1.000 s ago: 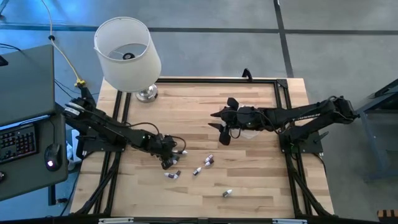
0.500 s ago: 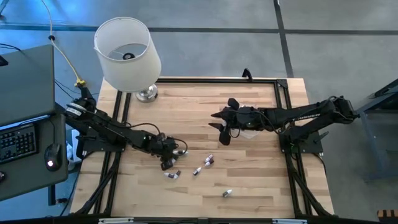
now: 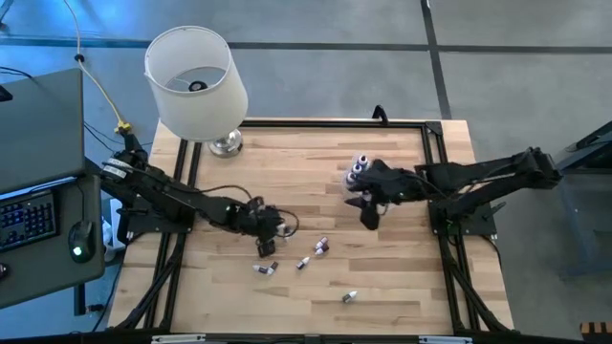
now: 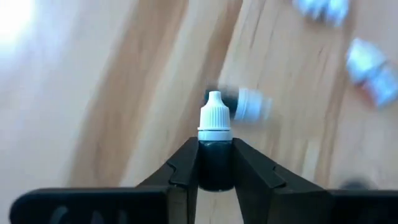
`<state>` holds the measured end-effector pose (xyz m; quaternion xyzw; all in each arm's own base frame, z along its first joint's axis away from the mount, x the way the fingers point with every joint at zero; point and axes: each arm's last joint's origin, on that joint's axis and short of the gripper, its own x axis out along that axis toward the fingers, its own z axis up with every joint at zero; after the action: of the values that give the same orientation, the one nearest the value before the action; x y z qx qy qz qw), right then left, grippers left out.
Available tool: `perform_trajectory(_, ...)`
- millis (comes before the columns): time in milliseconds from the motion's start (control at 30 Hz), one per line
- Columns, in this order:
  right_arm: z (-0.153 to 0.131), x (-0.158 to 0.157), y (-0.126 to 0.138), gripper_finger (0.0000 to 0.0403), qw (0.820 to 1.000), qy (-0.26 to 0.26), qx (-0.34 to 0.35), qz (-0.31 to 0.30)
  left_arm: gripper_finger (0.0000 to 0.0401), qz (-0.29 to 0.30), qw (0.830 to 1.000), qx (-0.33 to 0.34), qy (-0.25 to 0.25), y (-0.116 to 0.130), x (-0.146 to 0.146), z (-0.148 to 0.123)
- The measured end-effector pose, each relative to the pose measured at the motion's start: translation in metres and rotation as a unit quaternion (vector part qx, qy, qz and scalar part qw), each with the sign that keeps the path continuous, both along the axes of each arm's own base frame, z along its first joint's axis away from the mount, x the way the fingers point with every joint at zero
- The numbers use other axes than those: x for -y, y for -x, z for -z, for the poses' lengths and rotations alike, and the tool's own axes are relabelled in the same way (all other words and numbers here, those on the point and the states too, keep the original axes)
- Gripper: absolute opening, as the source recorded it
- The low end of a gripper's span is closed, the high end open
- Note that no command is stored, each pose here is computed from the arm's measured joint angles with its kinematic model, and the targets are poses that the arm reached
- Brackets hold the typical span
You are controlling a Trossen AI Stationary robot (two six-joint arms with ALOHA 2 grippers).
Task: Pick & Place food coloring
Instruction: Put the small blue food coloring bottle into the transparent bin
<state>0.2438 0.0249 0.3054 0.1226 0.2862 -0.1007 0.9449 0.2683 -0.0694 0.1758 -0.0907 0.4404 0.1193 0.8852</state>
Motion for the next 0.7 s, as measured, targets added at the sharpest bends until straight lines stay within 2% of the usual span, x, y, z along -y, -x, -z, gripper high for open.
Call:
perform_trajectory(233, 0.013, -0.019, 0.031, 0.0181, 0.995, 0.001, -0.08, 0.059, 0.0075, 0.022, 0.995, 0.093, -0.024, -0.044, -0.03, -0.055)
perform_trajectory(433, 0.061, -0.037, 0.049, 0.0181, 0.989, -0.02, -0.14, 0.051, 0.0076, 0.08, 0.977, 0.188, -0.068, -0.094, -0.052, -0.076)
perform_trajectory(600, 0.067, -0.035, 0.064, 0.0181, 0.973, -0.124, -0.174, 0.093, 0.0076, 0.097, 0.966, 0.214, -0.104, -0.143, -0.067, -0.073)
perform_trajectory(700, 0.061, -0.035, 0.07, 0.0181, 0.971, -0.149, -0.167, 0.084, 0.0076, 0.086, 0.964, 0.226, -0.113, -0.173, -0.079, -0.073)
